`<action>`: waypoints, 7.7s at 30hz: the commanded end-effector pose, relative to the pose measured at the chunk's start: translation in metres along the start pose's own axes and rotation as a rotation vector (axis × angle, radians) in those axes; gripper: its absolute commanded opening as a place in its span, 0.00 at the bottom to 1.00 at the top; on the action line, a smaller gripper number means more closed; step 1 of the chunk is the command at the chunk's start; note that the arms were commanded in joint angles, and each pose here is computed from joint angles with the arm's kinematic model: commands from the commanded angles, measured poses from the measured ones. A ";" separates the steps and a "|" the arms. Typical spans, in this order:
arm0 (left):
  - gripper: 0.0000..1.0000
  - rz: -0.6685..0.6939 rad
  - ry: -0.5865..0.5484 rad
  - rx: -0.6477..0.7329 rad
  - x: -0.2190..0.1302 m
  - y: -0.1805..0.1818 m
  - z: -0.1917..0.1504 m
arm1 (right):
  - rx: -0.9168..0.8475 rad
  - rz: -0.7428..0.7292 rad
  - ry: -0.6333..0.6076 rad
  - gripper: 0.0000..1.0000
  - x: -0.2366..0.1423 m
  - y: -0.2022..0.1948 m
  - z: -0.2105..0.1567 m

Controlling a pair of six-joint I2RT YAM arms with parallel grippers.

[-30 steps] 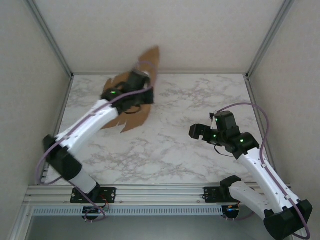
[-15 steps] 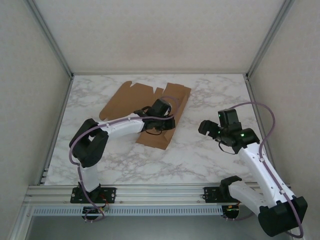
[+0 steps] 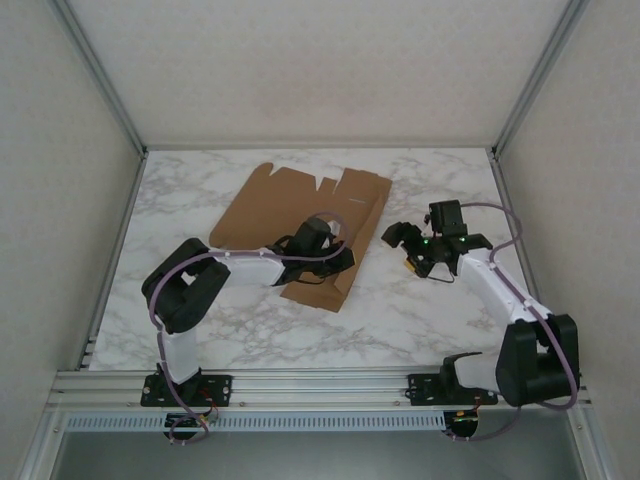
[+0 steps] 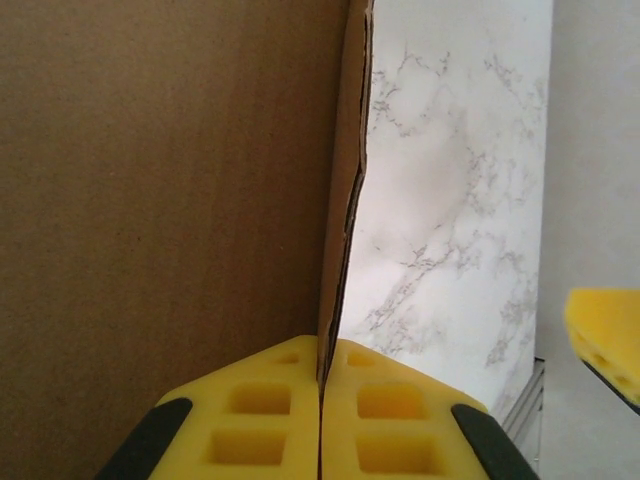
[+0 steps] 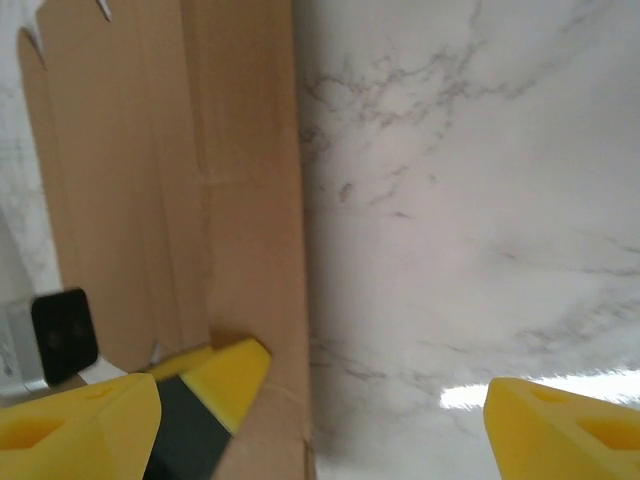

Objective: Fold the paper box

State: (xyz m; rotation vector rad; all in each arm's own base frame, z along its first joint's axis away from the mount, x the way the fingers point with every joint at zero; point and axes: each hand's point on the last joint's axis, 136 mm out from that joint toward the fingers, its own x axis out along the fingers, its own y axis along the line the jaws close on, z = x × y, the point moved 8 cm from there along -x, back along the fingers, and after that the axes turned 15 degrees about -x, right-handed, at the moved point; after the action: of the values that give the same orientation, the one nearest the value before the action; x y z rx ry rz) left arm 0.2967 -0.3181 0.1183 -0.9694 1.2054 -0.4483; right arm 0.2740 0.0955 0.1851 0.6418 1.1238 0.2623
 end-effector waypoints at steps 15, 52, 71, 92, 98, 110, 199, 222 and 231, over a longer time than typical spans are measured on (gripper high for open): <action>0.00 0.030 0.049 0.115 0.010 -0.017 -0.032 | 0.043 -0.262 0.157 0.74 0.031 0.019 0.035; 0.00 0.294 -0.029 0.456 0.035 -0.025 -0.071 | -0.029 -0.428 0.332 0.32 0.096 -0.009 0.010; 0.28 0.078 -0.051 0.506 -0.039 -0.096 -0.078 | -0.203 -0.485 0.320 0.00 0.079 -0.018 0.006; 0.24 0.116 -0.345 0.065 -0.134 -0.016 0.043 | -0.867 -0.566 0.387 0.00 0.098 0.021 0.027; 0.18 0.151 -0.317 -0.068 -0.115 0.040 0.042 | -0.947 -0.723 0.481 0.00 0.103 0.014 0.039; 0.05 0.222 -0.237 -0.175 -0.073 0.105 0.032 | -0.946 -0.723 0.490 0.00 0.100 0.021 0.044; 0.00 0.231 -0.257 -0.221 -0.082 0.134 0.034 | -0.770 -0.151 0.446 0.04 0.033 0.163 -0.004; 0.00 0.228 -0.253 -0.225 -0.082 0.130 0.035 | -1.162 -0.965 0.345 0.00 0.037 0.155 0.009; 0.00 0.221 -0.250 -0.224 -0.083 0.128 0.036 | -1.072 -0.535 0.389 0.09 0.038 0.185 -0.017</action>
State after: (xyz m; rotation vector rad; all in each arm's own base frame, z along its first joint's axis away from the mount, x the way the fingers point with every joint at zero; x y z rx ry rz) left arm 0.2848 -0.1809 0.0737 -1.0564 1.0833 -0.0778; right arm 0.3153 0.2439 0.2440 -0.8447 1.2861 0.2620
